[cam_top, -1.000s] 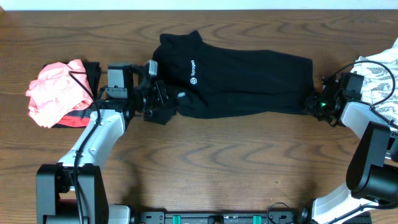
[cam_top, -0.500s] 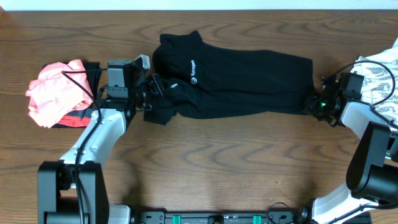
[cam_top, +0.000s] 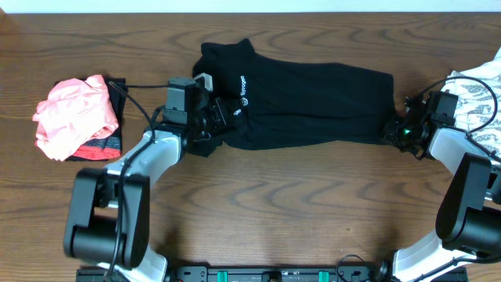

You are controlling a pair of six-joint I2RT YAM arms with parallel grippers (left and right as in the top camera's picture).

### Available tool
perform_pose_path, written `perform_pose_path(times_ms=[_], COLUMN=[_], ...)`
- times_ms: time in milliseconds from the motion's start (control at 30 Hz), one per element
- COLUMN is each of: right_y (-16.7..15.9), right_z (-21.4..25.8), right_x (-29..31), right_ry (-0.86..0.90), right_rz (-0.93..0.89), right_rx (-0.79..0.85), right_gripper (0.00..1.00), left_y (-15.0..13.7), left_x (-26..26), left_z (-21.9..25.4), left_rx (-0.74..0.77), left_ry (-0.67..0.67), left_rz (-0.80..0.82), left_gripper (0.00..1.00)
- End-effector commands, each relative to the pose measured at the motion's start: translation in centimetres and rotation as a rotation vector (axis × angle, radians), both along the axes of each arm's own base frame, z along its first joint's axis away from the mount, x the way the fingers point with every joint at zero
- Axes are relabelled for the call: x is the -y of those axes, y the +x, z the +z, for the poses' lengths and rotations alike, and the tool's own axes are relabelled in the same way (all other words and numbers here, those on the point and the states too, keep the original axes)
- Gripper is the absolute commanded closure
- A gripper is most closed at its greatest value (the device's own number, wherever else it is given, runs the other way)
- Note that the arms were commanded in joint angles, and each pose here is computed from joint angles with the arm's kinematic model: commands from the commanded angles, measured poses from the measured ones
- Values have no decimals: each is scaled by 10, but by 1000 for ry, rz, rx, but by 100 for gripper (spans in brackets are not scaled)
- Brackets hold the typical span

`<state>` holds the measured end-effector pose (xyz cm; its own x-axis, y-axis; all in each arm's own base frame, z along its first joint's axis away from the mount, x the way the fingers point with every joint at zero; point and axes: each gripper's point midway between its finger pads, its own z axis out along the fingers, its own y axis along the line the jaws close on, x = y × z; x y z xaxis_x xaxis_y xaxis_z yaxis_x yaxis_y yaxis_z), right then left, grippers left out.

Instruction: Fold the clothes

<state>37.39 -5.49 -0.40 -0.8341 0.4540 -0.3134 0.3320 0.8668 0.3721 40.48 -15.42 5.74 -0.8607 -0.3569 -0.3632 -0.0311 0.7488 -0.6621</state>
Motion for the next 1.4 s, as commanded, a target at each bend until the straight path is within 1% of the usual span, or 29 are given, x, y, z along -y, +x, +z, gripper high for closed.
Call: perform_pose_path(times_ms=[0, 67, 100, 300, 533, 633, 733, 767, 833, 867, 967, 1000, 1100, 1167, 1367], right_y=[-34, -34, -35, -35, -37, -38, -37, -37, -37, -37, -38, -38, -39, -40, -40], right_z=[-36, -36, -36, -36, -37, -37, -37, -37, -37, -37, -37, -37, -37, -37, -38], right_x=[24, 24, 24, 23, 23, 23, 23, 23, 23, 23, 23, 23, 22, 22, 22], right_ry=[-118, -119, -118, -117, -114, -116, -116, -115, -116, -116, -115, -115, -114, -114, -114], right_rz=[-71, -70, -70, -70, -69, -67, -67, -67, -67, -67, -66, -66, -66, -62, -62], right_rx=[-159, -161, -163, -164, -174, -174, -174, -174, -173, -173, -175, -176, -181, -184, -184], right_gripper=[99, 99, 99, 99, 99, 99, 99, 99, 99, 99, 99, 99, 99, 99, 99], left_y=[3, 7, 10, 28, 26, 23, 18, 16, 10, 6, -5, -9, -20, -23, -21], left_x=[-7, -7, -8, -23, -29, -30, -30, -30, -29, -28, -26, -28, -45, -62, -86], left_z=[-15, -7, -1, 49, 108, 118, 113, 109, 100, 94, 72, 63, 38, 30, 26], left_rx=[-33, -16, 0, 126, 261, 277, 245, 227, 190, 166, 106, 85, 5, -29, -33], left_ry=[24, -2, -13, -36, -52, -54, -50, -47, -37, -22, 50, 84, 207, 277, 338], left_rz=[21, 14, 15, 50, 63, 62, 62, 62, 53, 45, 19, 9, 38, 88, 129], left_gripper=[50, 37, 36, 36, 35, 35, 37, 39, 49, 58, 73, 76, 80, 81, 81])
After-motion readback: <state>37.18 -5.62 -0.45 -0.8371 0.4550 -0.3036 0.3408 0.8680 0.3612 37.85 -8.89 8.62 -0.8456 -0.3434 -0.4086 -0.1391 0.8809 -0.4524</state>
